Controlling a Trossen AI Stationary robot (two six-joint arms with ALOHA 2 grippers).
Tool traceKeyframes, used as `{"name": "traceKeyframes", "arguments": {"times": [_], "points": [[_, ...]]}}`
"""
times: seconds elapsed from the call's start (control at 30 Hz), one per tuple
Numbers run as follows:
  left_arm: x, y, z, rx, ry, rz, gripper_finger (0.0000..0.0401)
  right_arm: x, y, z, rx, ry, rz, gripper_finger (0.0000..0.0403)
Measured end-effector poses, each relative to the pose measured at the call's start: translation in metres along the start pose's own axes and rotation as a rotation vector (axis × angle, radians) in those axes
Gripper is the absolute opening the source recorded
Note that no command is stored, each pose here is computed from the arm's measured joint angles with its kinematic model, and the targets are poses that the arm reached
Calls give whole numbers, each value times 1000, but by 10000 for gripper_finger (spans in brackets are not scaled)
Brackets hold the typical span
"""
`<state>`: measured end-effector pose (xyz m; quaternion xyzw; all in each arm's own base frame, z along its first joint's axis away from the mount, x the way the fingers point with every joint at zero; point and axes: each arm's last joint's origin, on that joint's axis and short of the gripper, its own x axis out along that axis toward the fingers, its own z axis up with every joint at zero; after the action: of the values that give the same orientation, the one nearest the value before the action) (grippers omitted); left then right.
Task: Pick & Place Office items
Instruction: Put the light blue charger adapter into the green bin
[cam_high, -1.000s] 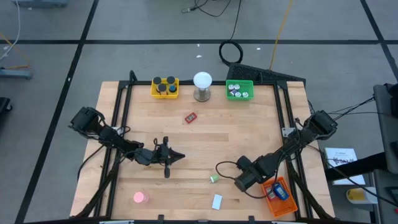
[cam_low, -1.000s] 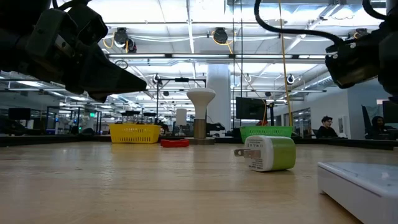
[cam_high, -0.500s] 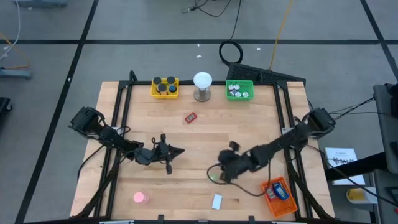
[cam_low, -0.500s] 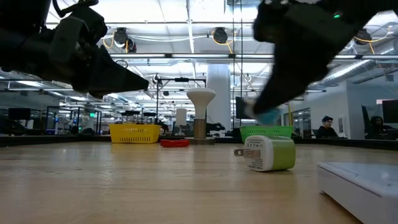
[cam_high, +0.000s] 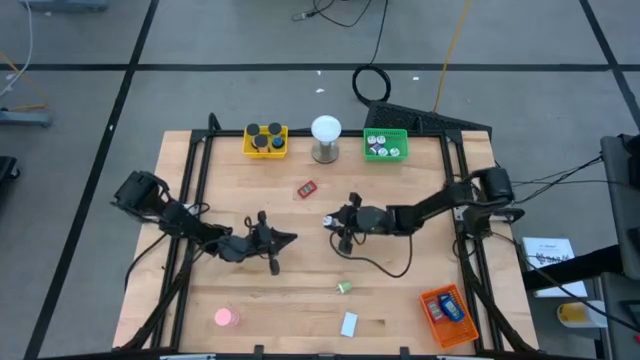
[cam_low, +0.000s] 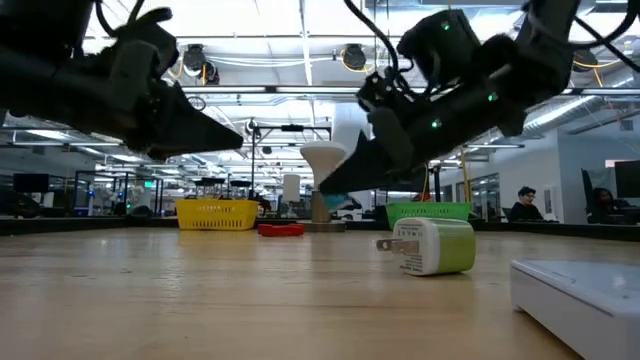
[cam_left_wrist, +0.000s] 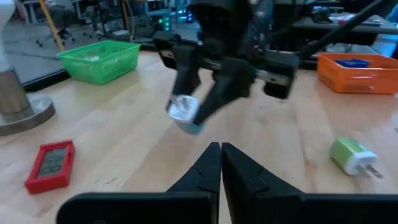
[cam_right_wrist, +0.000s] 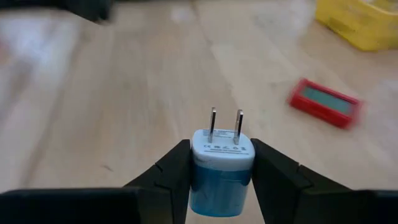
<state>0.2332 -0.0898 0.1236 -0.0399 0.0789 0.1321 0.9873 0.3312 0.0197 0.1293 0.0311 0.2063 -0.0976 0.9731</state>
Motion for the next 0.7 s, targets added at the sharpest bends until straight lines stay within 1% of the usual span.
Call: {"name": "traceKeyframes", "arguments": {"times": [0.07, 0.2, 0.33, 0.4, 0.53, 0.7], "points": [[2, 4, -1, -16, 10, 20, 4, 9, -1, -4, -2, -12, 35, 127], [9, 15, -3, -62, 37, 78, 10, 18, -2, -17, -35, -8, 32, 127], [18, 32, -6, -95, 87, 152, 4, 23, -1, -20, -40, -55, 40, 128], [23, 40, -7, -99, 112, 174, 3, 26, 0, -23, -40, -56, 42, 128], [33, 48, -3, -110, 136, 157, 8, 29, 2, -24, -39, -85, 96, 128], [46, 48, 3, -106, 181, 123, 3, 30, 3, -20, -46, -105, 97, 128]]}}
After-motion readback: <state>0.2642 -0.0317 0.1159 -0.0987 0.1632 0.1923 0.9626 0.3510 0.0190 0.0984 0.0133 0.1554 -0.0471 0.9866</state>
